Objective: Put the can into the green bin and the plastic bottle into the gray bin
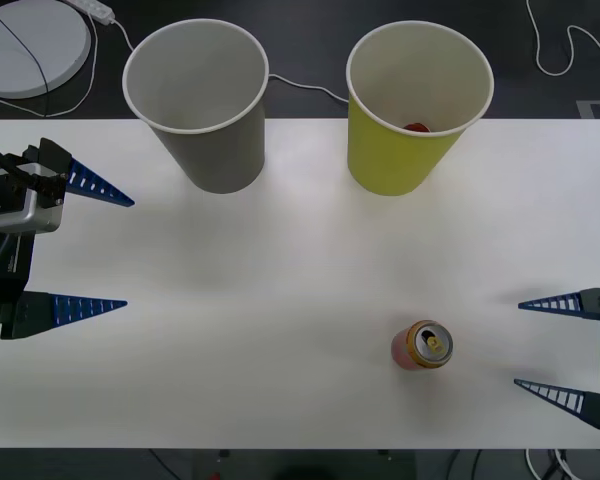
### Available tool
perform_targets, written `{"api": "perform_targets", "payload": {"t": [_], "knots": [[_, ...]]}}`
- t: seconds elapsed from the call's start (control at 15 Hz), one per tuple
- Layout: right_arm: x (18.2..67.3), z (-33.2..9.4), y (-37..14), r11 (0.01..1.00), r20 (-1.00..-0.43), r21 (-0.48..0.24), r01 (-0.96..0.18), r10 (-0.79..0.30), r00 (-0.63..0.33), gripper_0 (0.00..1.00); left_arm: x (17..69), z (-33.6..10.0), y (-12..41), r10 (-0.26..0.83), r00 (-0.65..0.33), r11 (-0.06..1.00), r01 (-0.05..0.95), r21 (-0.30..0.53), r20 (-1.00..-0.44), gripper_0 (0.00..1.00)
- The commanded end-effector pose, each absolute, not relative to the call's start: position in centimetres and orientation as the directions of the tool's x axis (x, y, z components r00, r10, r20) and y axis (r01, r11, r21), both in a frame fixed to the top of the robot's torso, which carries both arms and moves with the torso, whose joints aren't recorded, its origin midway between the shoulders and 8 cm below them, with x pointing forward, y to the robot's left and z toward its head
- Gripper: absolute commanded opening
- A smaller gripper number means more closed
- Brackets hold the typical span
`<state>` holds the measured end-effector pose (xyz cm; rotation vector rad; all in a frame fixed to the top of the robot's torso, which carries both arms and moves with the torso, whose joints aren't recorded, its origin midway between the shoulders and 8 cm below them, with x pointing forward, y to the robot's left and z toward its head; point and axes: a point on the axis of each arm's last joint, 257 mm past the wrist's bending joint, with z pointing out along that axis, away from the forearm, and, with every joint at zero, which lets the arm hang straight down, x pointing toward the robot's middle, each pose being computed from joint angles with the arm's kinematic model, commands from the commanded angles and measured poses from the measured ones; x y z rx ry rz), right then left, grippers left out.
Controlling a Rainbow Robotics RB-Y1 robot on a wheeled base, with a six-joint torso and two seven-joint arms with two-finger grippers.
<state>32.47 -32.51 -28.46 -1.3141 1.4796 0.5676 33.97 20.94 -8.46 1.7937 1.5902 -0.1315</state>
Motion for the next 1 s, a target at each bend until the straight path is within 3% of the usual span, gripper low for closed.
{"api": "perform_targets", "payload": {"t": [0.07,0.27,1.0], "knots": [[32.5,-30.2,-31.3,0.337,-0.918,-0.240,-0.910,-0.382,0.101,1.00,34.0,-8.5,20.9,0.823,0.232,0.025,0.897,0.441,-0.518,1.00],[32.6,-31.7,-29.8,0.369,-0.943,-0.201,-0.907,-0.322,0.078,1.00,34.0,-8.5,20.9,0.823,0.232,0.025,0.897,0.441,-0.518,1.00],[33.2,-33.7,-23.5,0.334,-0.954,-0.221,-0.916,-0.267,0.133,1.00,34.0,-8.5,20.9,0.823,0.232,0.025,0.897,0.441,-0.518,1.00]]}}
